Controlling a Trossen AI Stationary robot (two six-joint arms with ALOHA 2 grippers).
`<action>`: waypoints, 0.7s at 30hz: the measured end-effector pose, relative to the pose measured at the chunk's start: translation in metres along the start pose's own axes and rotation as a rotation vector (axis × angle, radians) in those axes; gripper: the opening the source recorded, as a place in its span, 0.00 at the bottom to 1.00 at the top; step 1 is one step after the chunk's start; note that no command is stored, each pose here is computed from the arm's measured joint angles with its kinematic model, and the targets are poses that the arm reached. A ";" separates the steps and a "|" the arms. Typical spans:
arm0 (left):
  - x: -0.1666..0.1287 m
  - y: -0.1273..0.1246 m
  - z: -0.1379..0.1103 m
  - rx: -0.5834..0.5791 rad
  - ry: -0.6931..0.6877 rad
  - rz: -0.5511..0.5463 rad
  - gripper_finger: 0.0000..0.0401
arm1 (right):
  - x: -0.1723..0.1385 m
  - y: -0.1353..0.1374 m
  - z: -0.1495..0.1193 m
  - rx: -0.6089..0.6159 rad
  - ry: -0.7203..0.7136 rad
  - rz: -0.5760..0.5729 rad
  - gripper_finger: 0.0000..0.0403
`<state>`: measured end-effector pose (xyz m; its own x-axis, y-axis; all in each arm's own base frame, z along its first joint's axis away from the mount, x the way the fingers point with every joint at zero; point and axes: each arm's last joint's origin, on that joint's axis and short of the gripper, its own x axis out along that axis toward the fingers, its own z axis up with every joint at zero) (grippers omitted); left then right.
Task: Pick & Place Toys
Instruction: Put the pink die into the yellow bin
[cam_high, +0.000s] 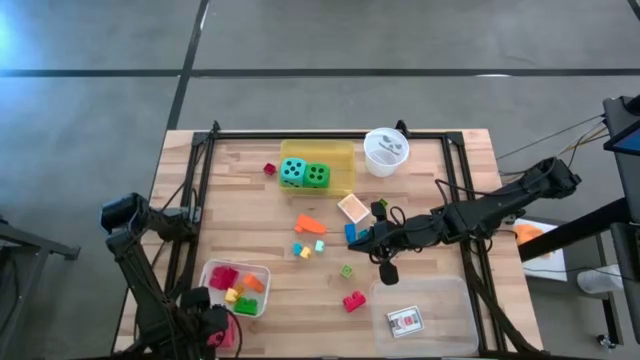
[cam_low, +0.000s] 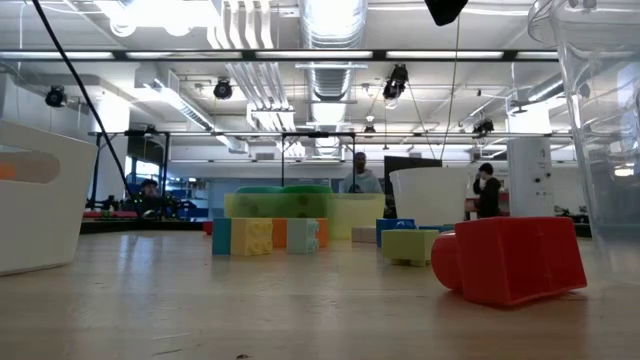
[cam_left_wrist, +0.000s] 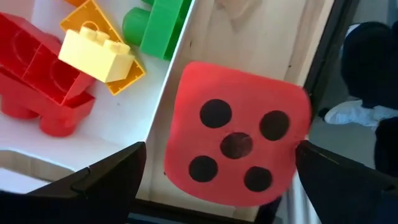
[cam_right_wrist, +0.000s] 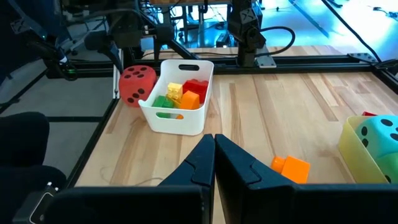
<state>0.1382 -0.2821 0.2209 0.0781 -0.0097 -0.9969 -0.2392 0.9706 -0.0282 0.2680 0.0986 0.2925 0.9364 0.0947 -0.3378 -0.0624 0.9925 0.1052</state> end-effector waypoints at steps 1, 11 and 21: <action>0.002 0.000 0.000 0.006 0.000 0.001 1.00 | 0.000 0.000 0.000 0.000 0.001 0.000 0.02; 0.004 0.000 -0.001 0.022 -0.002 -0.013 0.99 | 0.000 0.000 0.000 0.000 0.000 0.000 0.02; -0.001 -0.002 0.000 0.031 -0.002 -0.025 0.99 | 0.000 0.000 0.000 0.000 0.000 0.001 0.02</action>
<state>0.1383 -0.2843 0.2217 0.0853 -0.0337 -0.9958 -0.2069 0.9770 -0.0508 0.2679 0.0988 0.2926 0.9364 0.0954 -0.3378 -0.0631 0.9924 0.1052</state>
